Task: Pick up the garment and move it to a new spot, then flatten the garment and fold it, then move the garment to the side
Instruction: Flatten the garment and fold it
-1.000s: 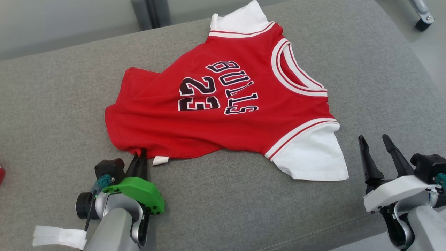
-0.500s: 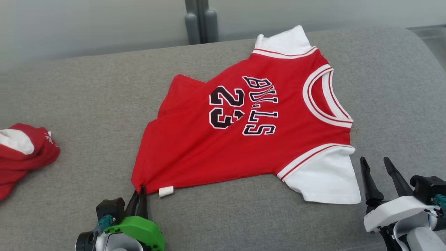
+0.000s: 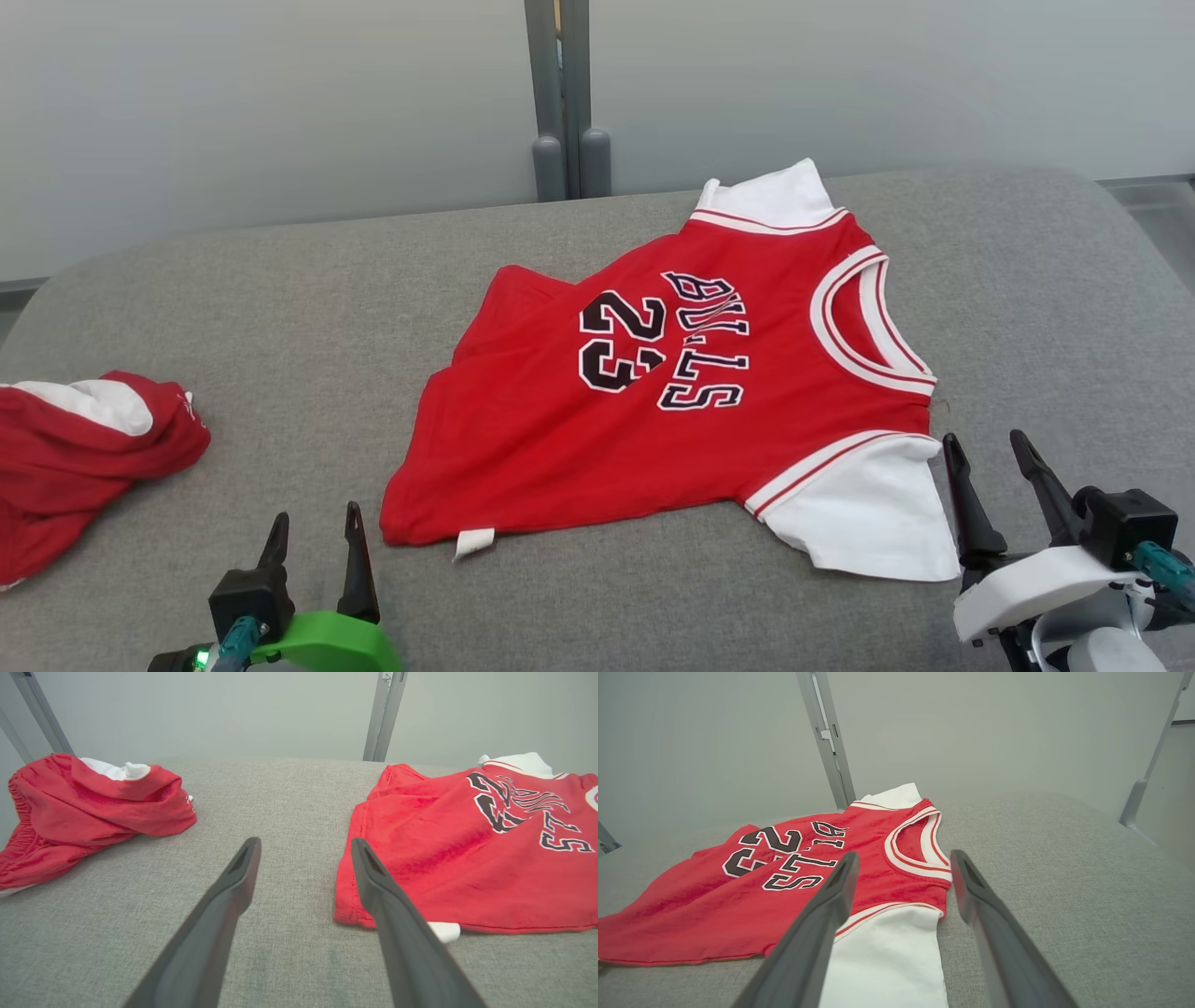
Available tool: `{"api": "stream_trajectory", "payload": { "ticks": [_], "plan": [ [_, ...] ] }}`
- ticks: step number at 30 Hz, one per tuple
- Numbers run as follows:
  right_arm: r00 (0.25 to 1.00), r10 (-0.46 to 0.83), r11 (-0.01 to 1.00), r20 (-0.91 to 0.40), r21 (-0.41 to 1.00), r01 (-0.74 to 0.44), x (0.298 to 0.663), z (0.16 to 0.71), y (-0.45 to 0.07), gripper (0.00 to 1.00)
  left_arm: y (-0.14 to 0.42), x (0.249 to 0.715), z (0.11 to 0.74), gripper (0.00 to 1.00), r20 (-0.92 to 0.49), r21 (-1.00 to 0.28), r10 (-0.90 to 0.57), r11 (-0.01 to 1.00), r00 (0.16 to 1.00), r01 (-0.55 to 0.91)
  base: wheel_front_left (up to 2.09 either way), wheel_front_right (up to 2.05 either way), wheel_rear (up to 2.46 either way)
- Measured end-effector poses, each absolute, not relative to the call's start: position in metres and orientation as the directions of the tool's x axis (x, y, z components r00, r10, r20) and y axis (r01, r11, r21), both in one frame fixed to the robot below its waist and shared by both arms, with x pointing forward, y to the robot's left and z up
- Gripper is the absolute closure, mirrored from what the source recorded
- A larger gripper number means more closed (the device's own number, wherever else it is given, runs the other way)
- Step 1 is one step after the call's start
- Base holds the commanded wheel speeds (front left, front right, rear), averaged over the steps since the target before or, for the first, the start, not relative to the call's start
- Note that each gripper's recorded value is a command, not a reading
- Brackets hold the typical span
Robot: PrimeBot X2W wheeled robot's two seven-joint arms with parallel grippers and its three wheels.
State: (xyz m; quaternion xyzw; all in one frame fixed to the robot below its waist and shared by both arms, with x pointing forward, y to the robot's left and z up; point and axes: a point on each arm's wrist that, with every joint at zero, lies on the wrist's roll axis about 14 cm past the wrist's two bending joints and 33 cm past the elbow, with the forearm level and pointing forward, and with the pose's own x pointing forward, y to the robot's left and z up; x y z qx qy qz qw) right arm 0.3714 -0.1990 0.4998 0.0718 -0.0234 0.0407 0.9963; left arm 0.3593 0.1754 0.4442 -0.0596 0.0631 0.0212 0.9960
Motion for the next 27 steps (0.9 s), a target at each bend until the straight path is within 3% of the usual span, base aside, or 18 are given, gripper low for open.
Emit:
{"api": "stream_trajectory", "payload": {
  "ticks": [11,27],
  "plan": [
    [0.995,0.069,0.99,0.077,0.117,-0.078,0.353,0.506,-0.197,0.0,0.164,0.351,0.456,0.0,-0.085,-0.105,-0.004,0.995,0.996,-0.005,0.0,0.0,0.0],
    [0.995,0.074,0.99,0.069,0.118,-0.082,0.356,0.503,-0.194,0.0,0.159,0.35,0.453,0.0,-0.092,-0.097,-0.018,0.995,0.996,0.009,0.0,0.0,0.0]
  ]
}}
